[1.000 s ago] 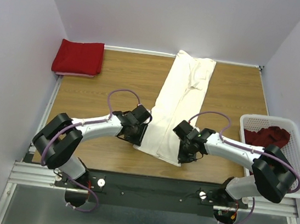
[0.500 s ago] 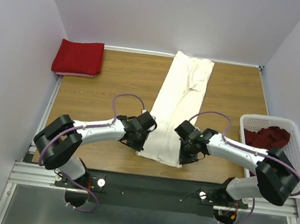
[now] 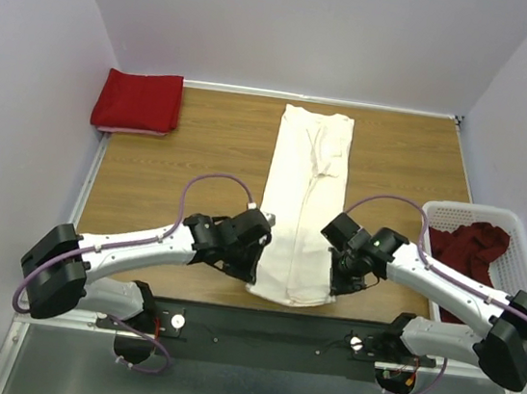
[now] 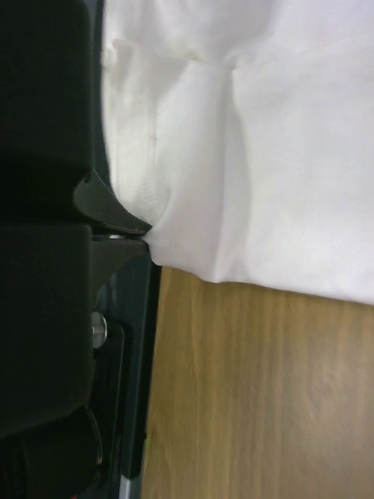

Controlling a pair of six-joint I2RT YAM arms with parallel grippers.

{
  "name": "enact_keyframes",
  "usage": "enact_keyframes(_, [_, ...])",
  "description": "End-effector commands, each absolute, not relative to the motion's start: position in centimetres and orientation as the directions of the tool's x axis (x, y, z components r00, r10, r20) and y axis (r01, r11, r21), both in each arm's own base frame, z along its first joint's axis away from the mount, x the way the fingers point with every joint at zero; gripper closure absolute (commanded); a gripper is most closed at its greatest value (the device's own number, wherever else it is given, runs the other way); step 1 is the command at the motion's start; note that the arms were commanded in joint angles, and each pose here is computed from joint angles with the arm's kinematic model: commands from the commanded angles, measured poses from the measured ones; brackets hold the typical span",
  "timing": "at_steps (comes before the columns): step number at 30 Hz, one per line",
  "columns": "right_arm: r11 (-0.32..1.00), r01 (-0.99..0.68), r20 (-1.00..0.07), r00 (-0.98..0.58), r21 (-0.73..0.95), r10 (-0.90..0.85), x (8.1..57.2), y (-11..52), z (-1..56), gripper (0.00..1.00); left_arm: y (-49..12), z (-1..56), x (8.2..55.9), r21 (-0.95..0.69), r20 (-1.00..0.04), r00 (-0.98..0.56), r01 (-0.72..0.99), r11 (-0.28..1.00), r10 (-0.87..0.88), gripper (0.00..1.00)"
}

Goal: Fold and stack the t-shirts
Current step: Fold the tshirt

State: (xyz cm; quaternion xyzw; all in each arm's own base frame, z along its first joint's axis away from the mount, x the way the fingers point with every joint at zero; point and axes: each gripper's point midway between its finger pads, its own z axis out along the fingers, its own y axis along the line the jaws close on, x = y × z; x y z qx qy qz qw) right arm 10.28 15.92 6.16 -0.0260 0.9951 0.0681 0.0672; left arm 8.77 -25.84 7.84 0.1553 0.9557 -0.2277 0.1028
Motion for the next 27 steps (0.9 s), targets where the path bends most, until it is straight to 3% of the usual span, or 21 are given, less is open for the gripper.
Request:
enact_keyframes(1, [1.000, 0.003, -0.310, -0.951, -0.028, -0.005, 15.3, 13.9, 8.2, 0.99, -28.2, 10.6, 15.6, -0.454, -0.423, -0.896, 0.340, 0.823, 0.136, 1.00])
enact_keyframes(6, [0.992, 0.081, -0.444, -0.896, -0.094, 0.031, 23.0, 12.6, 9.6, 0.99, -27.0, 13.2, 26.3, -0.396, -0.593, -0.805, 0.310, 0.864, 0.017, 1.00])
enact_keyframes(10, [0.991, 0.097, -0.523, -0.852, -0.096, 0.033, 28.8, 12.1, 11.0, 0.99, -27.6, 13.6, 31.2, -0.395, -0.644, -0.765, 0.322, 0.860, -0.009, 1.00])
enact_keyframes(16, [0.986, 0.126, -0.576, -0.816, -0.105, 0.042, 36.0, 11.6, 11.7, 0.99, -27.6, 12.7, 37.5, -0.357, -0.670, -0.742, 0.293, 0.887, -0.024, 1.00])
enact_keyframes(27, [0.987, 0.134, -0.571, -0.819, -0.087, 0.061, 41.4, 10.7, 9.4, 0.99, -26.9, 10.4, 43.4, -0.332, -0.682, -0.731, 0.276, 0.902, -0.027, 1.00])
